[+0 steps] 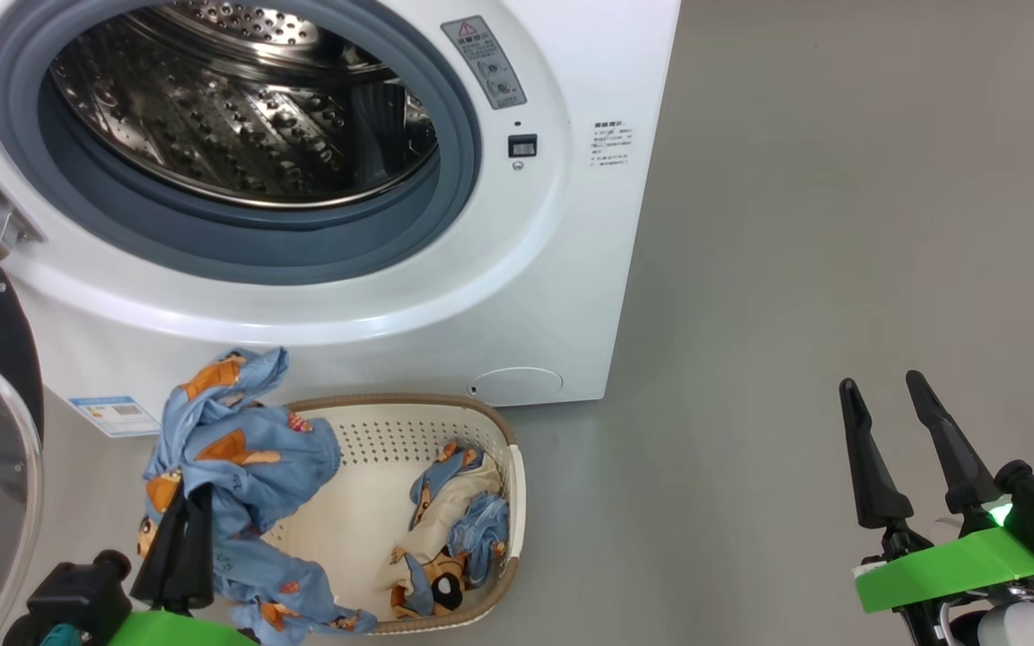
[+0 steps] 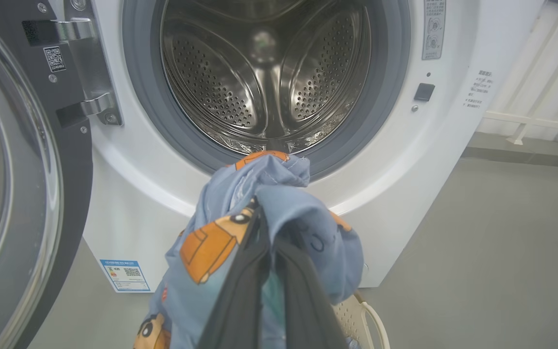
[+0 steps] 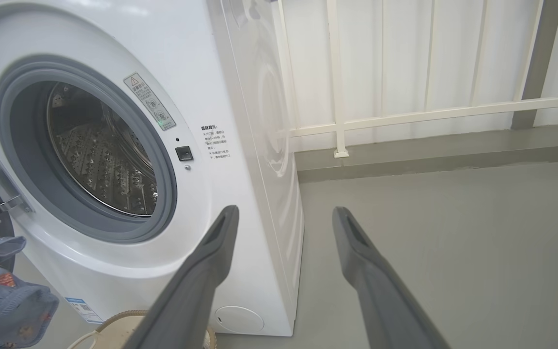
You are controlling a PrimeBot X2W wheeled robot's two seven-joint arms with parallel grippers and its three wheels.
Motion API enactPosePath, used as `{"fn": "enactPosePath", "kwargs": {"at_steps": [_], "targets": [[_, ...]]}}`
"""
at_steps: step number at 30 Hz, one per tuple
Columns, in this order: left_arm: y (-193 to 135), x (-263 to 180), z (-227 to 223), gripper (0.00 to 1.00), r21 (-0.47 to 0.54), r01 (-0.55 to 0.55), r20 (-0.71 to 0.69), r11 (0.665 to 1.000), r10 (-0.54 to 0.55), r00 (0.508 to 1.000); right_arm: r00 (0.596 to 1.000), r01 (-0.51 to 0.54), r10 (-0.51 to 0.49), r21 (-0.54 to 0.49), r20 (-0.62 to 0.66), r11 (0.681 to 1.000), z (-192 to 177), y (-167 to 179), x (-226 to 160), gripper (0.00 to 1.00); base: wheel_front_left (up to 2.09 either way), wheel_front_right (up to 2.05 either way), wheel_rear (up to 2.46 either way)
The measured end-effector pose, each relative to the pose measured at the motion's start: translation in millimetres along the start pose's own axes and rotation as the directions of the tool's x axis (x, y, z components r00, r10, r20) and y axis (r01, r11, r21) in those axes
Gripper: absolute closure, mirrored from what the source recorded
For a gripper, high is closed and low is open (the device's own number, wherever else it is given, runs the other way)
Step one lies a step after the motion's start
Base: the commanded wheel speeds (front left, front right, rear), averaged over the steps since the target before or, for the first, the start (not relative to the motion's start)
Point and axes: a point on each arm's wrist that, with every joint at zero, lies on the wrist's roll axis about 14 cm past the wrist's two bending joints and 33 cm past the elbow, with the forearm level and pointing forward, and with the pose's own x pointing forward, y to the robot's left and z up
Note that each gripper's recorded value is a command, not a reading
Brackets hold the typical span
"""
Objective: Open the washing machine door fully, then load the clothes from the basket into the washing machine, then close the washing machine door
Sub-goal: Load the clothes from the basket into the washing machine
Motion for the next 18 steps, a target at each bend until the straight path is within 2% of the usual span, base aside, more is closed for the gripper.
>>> {"fn": "enactPosePath", "kwargs": {"at_steps": [11, 18], "targets": [[-1, 5, -1, 1.00, 0.000, -0.004, 0.002, 1.000, 0.004, 1.000, 1.000, 0.012, -0.012, 0.007, -0.025, 1.000, -9, -3, -1, 0.00, 0.00, 0.00, 0.00], [-2, 36, 21, 1.00, 0.006, -0.003, 0.056, 1.000, 0.002, 0.998, 0.998, 0.025, -0.024, 0.018, -0.053, 1.000, -21, -5, 2, 0.00, 0.00, 0.00, 0.00]]}}
